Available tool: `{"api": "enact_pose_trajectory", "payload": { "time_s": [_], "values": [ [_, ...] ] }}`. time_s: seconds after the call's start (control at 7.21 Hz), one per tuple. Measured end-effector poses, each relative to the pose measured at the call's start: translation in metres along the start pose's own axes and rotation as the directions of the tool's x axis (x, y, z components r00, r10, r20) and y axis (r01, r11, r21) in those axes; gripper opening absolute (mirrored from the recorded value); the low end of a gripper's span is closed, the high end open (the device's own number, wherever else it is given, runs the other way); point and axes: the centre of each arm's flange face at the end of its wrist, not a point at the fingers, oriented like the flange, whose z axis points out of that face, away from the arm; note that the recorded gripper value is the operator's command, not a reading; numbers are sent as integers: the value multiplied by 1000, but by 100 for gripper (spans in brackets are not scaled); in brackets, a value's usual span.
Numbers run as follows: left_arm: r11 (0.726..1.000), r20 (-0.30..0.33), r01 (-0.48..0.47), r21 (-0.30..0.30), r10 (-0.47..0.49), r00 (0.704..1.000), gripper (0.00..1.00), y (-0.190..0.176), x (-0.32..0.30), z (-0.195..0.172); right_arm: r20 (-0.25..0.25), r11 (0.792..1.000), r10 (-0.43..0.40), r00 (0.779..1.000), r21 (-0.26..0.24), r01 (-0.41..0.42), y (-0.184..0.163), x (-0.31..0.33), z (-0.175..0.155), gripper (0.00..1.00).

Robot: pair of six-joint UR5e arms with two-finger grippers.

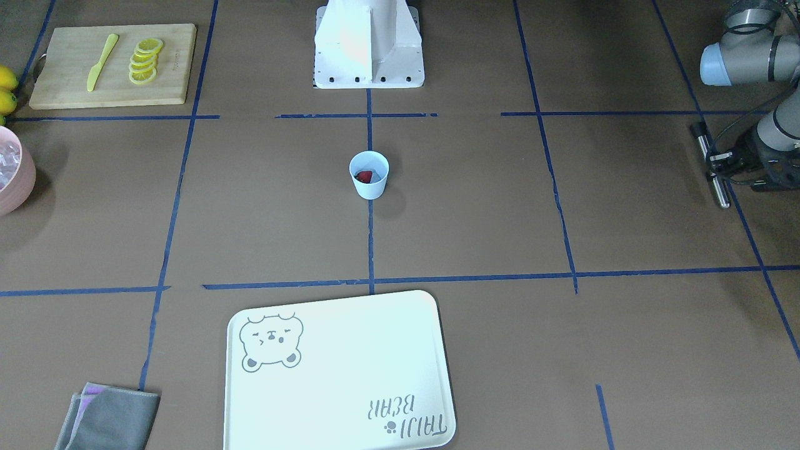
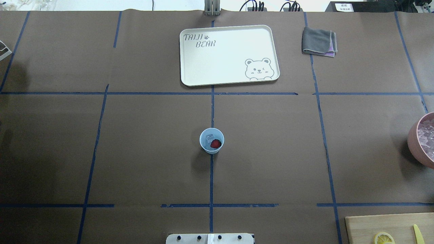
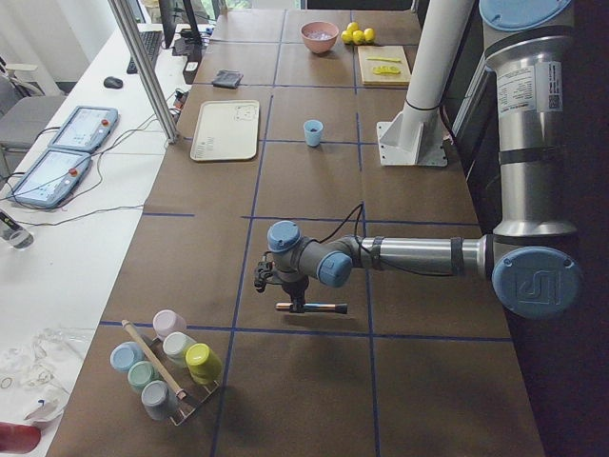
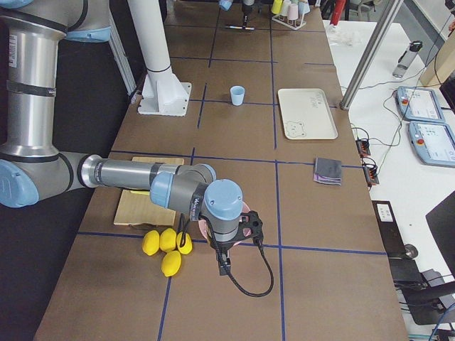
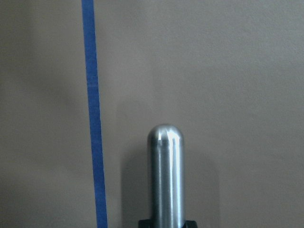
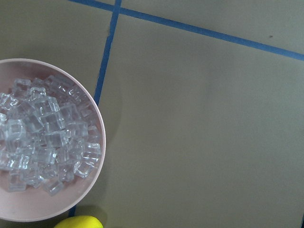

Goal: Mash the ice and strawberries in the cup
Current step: 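Lower the pestle onto the table and release it with the left gripper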

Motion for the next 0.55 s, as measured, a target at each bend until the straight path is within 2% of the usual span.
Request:
{"api": "enact_pose_trajectory", "payload": {
  "time_s": [0.28, 0.42, 0.55],
  "values": [
    [1000, -12, -20, 24, 21, 1000, 9, -12, -6, 15, 0, 1000, 1, 1000, 0, -1, 0, 0, 0, 100],
    [999, -17, -27, 32, 27, 999, 93, -15, -7, 18, 1, 1000, 2, 1000, -1, -2, 1, 0, 0, 100],
    [999, -18, -30, 37, 31, 999, 100, -17, -7, 20, 1, 1000, 3, 1000, -1, -3, 2, 1, 1, 100]
  ]
}}
